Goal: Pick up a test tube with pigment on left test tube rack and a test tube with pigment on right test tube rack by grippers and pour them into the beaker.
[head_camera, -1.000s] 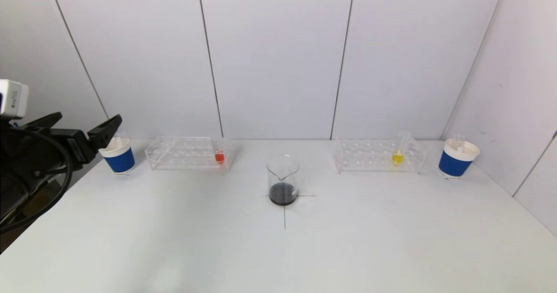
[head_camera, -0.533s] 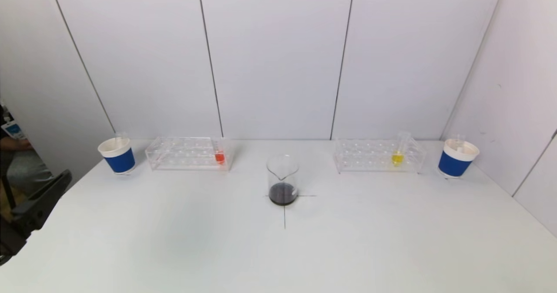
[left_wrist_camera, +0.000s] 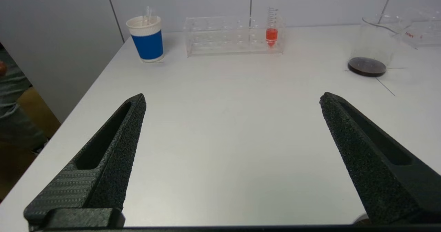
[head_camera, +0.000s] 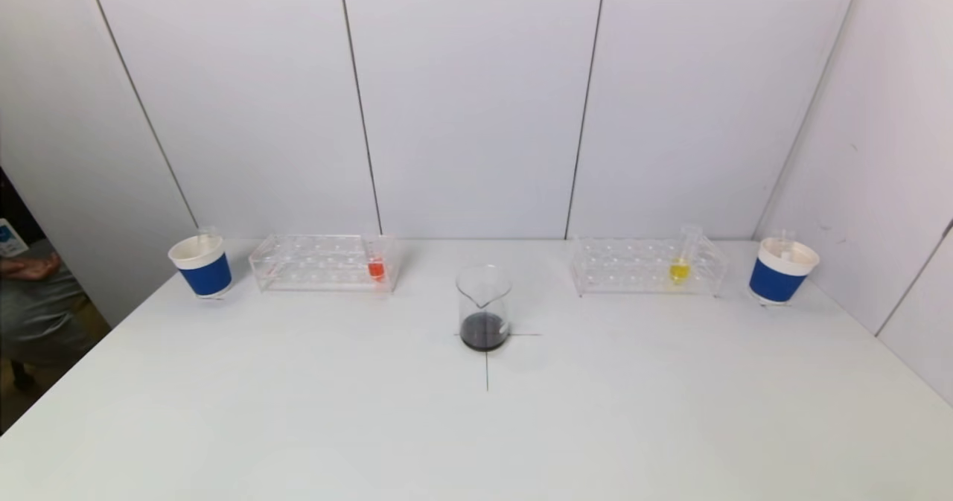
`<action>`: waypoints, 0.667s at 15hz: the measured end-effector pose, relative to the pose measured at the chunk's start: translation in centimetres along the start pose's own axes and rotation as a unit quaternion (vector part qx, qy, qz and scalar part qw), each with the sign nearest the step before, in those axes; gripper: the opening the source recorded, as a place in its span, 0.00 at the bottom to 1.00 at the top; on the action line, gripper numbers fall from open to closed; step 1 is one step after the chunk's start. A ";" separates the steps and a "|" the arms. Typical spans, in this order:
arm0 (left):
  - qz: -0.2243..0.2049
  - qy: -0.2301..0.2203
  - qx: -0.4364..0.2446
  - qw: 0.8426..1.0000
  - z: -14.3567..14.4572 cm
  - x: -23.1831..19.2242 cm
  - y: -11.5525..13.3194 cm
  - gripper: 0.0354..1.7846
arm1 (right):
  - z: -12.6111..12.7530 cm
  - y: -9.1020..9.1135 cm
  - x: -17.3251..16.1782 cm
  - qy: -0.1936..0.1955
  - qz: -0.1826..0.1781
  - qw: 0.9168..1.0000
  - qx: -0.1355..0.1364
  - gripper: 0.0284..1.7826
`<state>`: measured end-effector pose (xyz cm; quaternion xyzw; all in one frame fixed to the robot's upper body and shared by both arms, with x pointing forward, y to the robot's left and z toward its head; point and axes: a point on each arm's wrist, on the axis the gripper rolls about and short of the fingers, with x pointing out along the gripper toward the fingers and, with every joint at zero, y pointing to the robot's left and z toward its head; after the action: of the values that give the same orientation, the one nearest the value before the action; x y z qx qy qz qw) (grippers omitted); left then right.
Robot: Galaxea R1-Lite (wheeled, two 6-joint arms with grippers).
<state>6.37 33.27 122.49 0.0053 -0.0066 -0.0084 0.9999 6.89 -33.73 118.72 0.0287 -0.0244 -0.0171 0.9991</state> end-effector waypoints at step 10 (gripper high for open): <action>-0.002 0.027 -0.008 1.000 -3.6 0.0 0.0 0.99 | 0.0 0.0 0.0 0.000 0.000 1.000 0.000 0.99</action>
<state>6.37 33.32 118.91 -0.0027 0.0206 -0.0104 0.9997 6.89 -33.73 118.73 0.0285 -0.0246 -0.0169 0.9991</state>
